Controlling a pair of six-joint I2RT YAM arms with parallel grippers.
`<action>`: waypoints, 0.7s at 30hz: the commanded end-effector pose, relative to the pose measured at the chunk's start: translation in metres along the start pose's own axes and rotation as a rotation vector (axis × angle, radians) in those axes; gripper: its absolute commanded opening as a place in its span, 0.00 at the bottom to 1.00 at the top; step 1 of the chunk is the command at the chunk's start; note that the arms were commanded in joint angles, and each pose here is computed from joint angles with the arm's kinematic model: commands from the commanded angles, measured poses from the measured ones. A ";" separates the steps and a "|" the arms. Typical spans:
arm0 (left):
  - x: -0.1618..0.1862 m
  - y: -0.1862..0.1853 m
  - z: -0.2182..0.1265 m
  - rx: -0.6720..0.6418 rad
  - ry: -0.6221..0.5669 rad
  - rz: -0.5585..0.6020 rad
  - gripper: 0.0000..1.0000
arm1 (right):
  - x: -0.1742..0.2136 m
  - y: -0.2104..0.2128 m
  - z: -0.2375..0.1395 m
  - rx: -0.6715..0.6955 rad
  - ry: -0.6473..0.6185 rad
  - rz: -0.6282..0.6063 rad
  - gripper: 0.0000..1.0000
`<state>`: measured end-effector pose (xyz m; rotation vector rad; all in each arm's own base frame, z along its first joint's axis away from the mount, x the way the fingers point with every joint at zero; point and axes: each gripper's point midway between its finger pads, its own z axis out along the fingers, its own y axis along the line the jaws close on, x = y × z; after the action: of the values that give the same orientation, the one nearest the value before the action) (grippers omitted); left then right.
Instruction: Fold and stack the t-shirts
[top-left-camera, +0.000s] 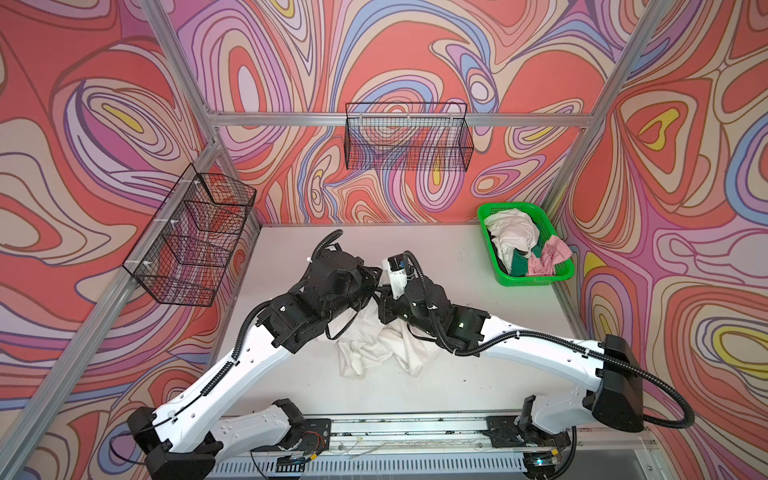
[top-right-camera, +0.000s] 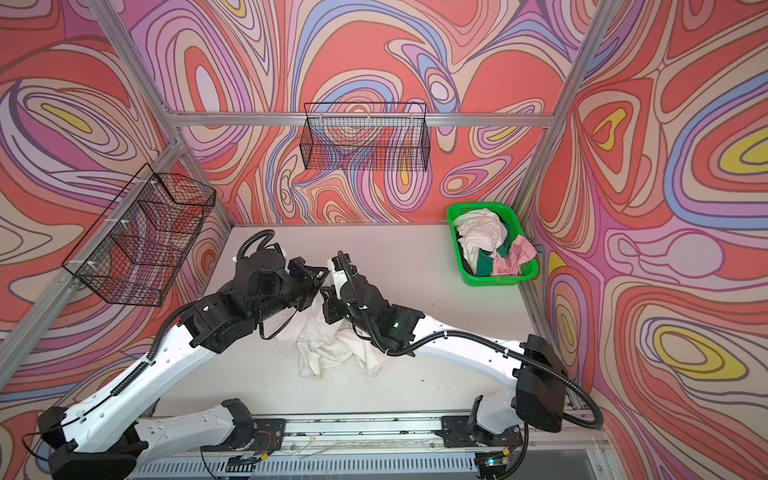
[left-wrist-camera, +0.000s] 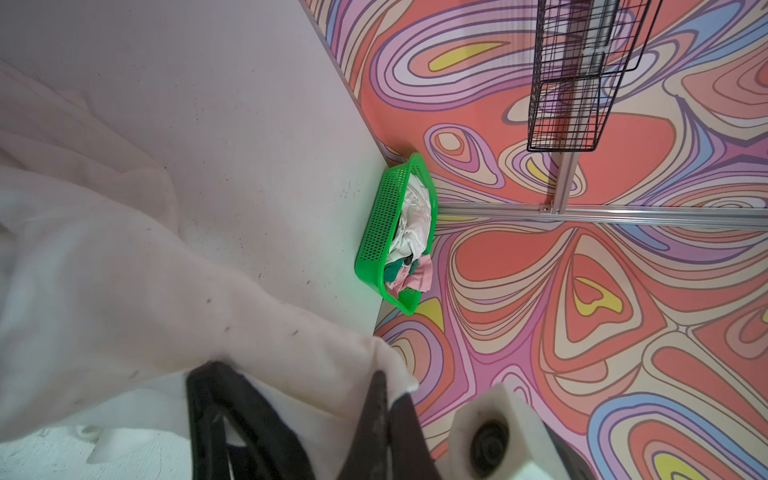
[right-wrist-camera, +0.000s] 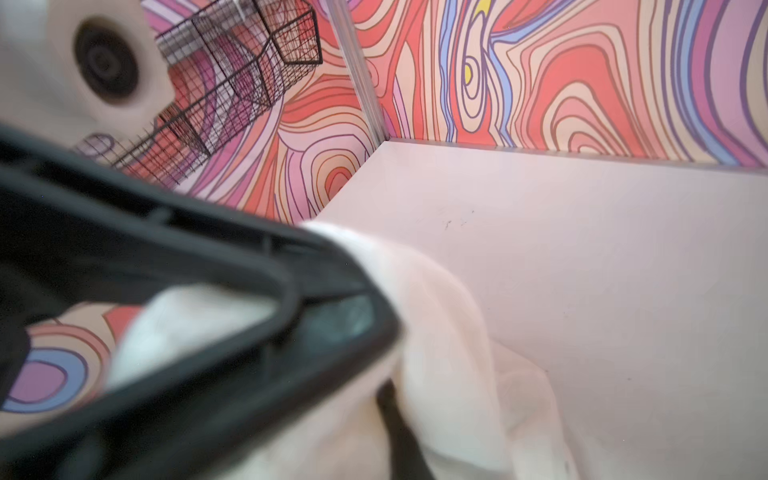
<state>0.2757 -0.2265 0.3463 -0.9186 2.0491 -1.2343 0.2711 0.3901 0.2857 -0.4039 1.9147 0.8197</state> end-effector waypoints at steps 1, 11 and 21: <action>0.000 -0.008 0.001 0.045 -0.009 -0.008 0.00 | -0.002 -0.006 -0.004 0.030 -0.032 0.016 0.00; -0.021 -0.017 -0.024 0.039 -0.089 0.210 0.82 | -0.014 -0.034 -0.039 0.129 -0.103 0.050 0.00; -0.067 0.026 -0.080 -0.118 -0.178 0.581 1.00 | -0.120 -0.074 -0.112 0.127 -0.266 0.108 0.00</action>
<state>0.2610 -0.1439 0.3812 -0.5661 1.9636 -0.9099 0.2958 0.2681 0.3533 -0.1131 1.8038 0.7231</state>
